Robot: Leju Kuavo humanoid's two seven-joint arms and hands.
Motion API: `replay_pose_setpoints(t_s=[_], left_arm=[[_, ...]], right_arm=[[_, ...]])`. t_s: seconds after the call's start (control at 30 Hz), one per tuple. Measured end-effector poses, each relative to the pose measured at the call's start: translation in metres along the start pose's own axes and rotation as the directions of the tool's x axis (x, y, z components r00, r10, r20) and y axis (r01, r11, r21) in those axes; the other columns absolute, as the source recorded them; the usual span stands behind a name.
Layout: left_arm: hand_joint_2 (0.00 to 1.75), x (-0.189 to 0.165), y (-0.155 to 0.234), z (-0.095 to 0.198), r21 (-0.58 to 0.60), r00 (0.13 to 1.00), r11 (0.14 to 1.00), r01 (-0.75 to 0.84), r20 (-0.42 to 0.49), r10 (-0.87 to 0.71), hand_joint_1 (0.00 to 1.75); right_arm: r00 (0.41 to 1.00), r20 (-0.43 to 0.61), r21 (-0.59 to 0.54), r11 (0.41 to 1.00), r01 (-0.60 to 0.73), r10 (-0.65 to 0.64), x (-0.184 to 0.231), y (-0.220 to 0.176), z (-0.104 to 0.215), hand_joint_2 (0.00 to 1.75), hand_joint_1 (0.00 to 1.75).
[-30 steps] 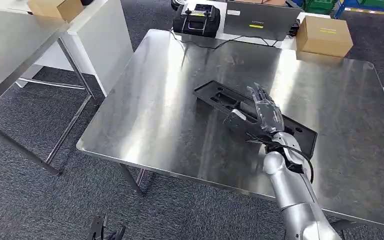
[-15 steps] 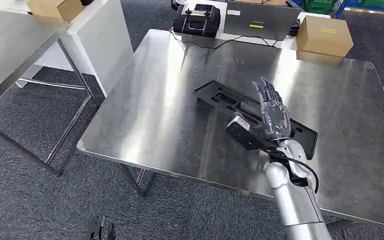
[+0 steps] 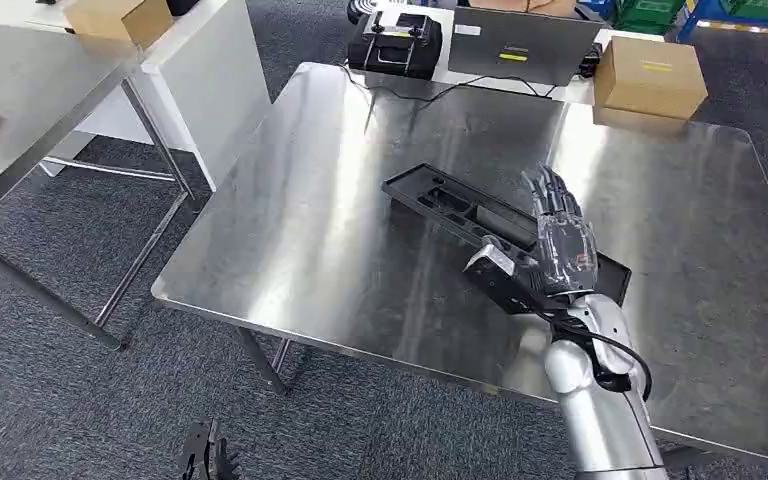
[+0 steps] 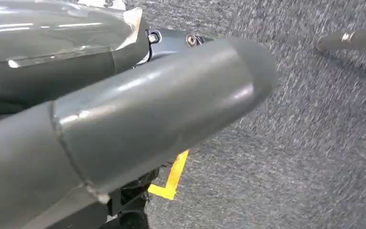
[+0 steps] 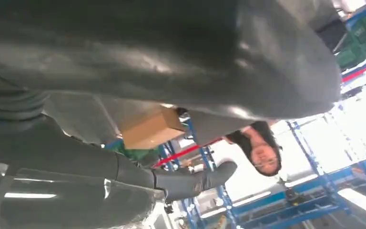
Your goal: Take the parts from the cabinet and place them on the table.
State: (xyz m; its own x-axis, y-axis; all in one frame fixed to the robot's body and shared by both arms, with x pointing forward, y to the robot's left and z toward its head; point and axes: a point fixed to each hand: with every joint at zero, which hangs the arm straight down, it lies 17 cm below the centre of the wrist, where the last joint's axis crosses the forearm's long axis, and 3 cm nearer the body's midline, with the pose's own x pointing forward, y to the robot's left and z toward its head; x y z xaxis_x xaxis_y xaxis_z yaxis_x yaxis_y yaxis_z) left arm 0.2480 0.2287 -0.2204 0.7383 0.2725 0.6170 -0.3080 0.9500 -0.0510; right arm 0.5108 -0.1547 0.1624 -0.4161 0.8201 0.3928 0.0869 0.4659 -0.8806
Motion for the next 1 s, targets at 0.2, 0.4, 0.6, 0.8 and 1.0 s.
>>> replay_pose_setpoints(t_s=[0.2, 0.4, 0.6, 0.8, 1.0], left_arm=[[0.0, 0.0, 0.0, 0.0, 0.001, 1.0, 1.0, 0.002, -0.002, -0.002, 0.0], [0.0, -0.003, 0.001, 0.0, 0.002, 1.0, 1.0, 0.011, -0.017, -0.011, 0.0], [0.0, 0.002, 0.001, -0.002, -0.001, 1.0, 1.0, 0.022, -0.011, -0.022, 0.0], [0.0, 0.004, -0.001, -0.003, -0.007, 1.0, 1.0, 0.022, -0.011, -0.022, 0.0], [0.0, 0.006, -0.003, -0.003, -0.01, 1.0, 1.0, 0.029, -0.008, -0.029, 0.0]], right_arm=[[1.0, 0.001, -0.006, 1.0, 0.0, 0.0, 0.0, -0.002, 0.003, 0.0, 0.0], [1.0, -0.012, -0.001, 1.0, 0.008, -0.008, -0.001, 0.003, 0.011, 0.0, 0.0], [1.0, -0.015, -0.018, 1.0, 0.005, -0.005, -0.003, -0.004, 0.012, 0.0, 0.0], [1.0, -0.03, -0.014, 1.0, 0.001, -0.001, -0.011, -0.002, 0.018, 0.0, 0.0], [1.0, -0.03, -0.02, 1.0, -0.003, 0.003, -0.01, -0.005, 0.018, 0.0, 0.0]])
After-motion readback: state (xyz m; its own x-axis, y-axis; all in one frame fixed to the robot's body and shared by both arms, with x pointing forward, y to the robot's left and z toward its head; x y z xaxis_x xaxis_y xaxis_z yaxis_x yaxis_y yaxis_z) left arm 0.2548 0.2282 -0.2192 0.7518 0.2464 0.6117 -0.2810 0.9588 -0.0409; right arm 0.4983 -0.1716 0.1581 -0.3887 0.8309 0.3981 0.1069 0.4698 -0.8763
